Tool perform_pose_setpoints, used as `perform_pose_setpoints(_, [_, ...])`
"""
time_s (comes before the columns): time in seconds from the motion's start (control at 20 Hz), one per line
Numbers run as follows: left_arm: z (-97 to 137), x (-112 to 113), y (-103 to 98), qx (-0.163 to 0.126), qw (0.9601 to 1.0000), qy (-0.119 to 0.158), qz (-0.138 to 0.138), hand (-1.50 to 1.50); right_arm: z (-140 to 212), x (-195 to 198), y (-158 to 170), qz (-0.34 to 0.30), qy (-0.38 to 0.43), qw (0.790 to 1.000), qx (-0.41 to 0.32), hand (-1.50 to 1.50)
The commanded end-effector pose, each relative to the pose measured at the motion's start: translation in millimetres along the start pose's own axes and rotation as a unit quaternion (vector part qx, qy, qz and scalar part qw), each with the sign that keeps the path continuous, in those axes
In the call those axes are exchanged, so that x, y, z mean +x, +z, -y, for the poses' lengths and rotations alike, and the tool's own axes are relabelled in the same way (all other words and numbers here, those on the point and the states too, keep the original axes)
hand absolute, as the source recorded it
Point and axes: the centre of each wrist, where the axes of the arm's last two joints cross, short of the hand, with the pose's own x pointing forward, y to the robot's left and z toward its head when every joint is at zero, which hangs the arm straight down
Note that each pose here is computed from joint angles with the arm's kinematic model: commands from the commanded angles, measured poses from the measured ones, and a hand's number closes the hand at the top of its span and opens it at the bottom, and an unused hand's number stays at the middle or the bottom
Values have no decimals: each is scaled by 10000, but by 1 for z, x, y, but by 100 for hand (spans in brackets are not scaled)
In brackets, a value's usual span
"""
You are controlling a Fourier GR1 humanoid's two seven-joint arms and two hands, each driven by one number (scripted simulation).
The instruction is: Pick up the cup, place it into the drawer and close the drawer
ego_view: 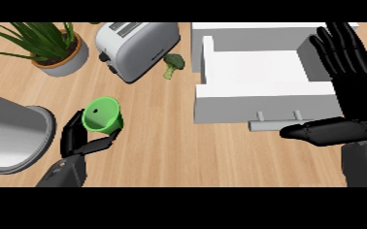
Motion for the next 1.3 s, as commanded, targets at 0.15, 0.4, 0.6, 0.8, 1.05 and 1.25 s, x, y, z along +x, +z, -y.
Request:
perform_pose_setpoints(0.15, [13,7,-18,250,9941,-69,1050,150,13,2,7,39,15,9999,-97,-150])
perform_pose_setpoints(0.4, [43,13,-36,-156,9897,656,1264,150,4,-6,-6,10,-25,10000,34,-150])
perform_pose_setpoints(0.6, [76,29,-60,-884,9802,1069,1416,150,-2,2,-4,-118,47,9999,-19,-150])
perform_pose_setpoints(0.8, [96,60,-100,-1415,9726,1032,1526,150,11,3,6,-77,75,9999,-76,-150])
perform_pose_setpoints(1.05, [157,113,-137,-1825,9619,1123,1696,150,-1,-6,-3,-108,157,9997,-160,-150])
perform_pose_setpoints(1.25, [195,154,-155,-2136,9551,1121,1722,150,7,-1,4,-52,183,9997,-145,-150])
